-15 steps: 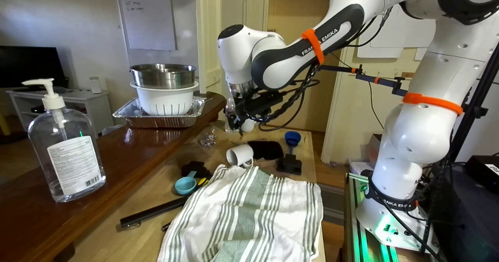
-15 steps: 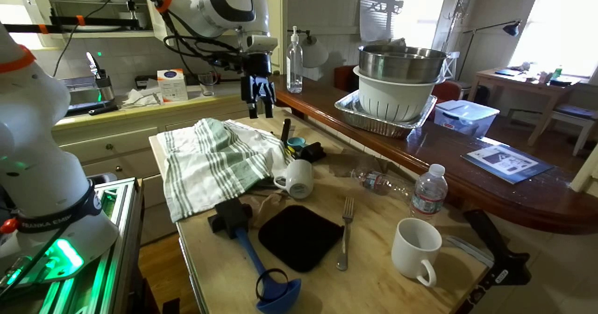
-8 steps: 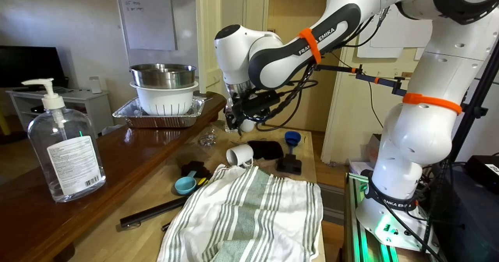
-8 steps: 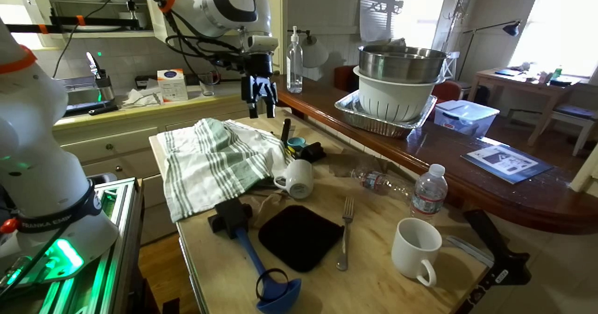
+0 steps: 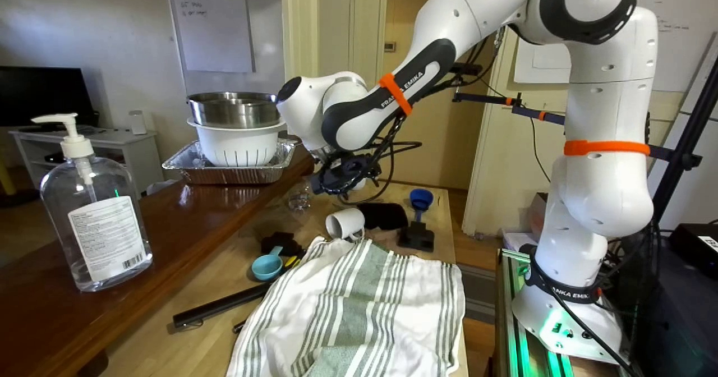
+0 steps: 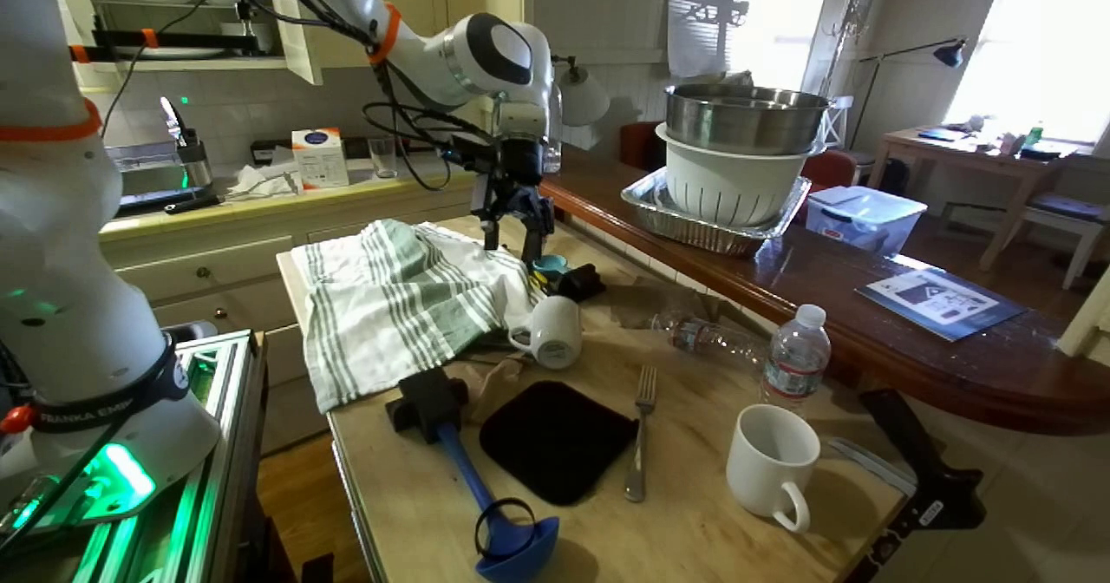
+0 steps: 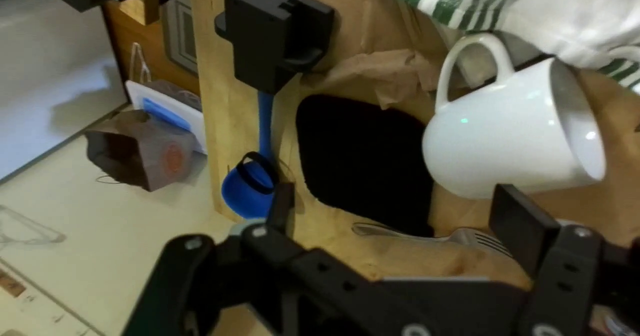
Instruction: Move one white mug to the counter
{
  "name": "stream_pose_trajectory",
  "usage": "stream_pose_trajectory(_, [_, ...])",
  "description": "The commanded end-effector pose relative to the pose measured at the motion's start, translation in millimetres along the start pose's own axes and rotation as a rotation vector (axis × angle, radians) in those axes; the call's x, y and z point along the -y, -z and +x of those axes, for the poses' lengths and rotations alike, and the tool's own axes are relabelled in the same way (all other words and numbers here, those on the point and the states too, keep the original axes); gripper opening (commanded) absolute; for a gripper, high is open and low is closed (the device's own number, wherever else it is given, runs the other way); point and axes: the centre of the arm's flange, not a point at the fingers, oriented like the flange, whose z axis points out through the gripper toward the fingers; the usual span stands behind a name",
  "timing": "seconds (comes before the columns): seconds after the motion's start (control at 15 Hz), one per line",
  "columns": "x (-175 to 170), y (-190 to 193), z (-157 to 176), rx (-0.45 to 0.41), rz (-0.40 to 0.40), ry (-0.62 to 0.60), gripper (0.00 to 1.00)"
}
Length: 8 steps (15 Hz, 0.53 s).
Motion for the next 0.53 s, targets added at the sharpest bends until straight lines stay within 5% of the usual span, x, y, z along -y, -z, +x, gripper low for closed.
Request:
stream_pose_trajectory(0.0, [42.4, -14.5, 4.3, -0.038, -0.145, 0.004, 1.0])
stream_pose_trajectory(0.47, [79.8, -29.7, -7.8, -0.088, -0.24, 0.133, 1.0])
